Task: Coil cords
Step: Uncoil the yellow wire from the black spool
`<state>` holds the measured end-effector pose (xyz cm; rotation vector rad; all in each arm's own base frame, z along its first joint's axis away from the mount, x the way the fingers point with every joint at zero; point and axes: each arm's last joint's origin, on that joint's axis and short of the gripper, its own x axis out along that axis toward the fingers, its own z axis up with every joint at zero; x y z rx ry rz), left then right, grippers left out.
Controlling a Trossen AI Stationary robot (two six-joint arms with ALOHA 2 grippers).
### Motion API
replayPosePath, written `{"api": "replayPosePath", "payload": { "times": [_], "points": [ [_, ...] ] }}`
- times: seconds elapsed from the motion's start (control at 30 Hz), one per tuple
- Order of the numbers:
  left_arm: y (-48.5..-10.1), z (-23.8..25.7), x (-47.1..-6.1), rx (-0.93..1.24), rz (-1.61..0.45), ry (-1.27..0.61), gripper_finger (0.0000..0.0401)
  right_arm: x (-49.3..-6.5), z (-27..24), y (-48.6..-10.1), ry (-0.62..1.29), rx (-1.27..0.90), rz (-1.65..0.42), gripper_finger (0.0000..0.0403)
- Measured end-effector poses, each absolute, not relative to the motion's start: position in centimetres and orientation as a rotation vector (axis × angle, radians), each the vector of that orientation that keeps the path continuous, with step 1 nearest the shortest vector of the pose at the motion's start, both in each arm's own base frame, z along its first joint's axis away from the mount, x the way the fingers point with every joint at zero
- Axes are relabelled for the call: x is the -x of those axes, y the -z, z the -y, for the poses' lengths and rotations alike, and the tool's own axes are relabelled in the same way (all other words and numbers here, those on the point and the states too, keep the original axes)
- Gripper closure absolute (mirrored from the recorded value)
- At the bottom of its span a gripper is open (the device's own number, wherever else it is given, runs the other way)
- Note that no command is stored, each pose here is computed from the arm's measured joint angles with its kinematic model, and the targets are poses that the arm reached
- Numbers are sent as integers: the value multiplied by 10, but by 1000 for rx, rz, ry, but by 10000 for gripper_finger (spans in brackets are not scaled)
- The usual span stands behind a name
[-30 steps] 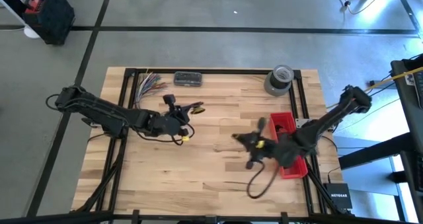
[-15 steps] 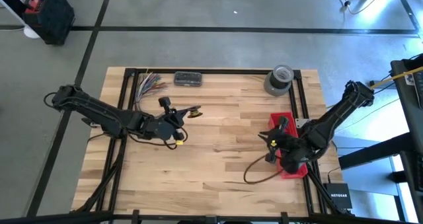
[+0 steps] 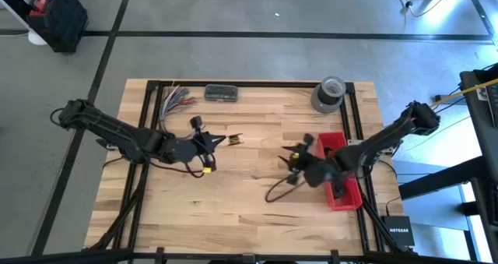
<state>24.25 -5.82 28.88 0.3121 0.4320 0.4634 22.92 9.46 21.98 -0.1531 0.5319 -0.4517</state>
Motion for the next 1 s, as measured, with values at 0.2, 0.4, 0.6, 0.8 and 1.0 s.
{"api": "replayPosePath", "payload": {
  "times": [0.2,0.4,0.6,0.8,1.0],
  "points": [
    [-295,58,-246,-307,-375,-468,401,-277,-78,-196,291,97,-374,244],
    [-296,57,-246,-314,-365,-468,401,-314,-60,-169,171,35,-257,244],
    [-296,57,-246,-314,-366,-468,401,-338,-54,-160,145,13,-223,245],
    [-296,57,-246,-314,-366,-468,401,-359,-57,-158,115,21,-214,245],
    [-296,57,-246,-319,-367,-467,401,-368,-59,-149,108,121,-258,262]
  ]
}}
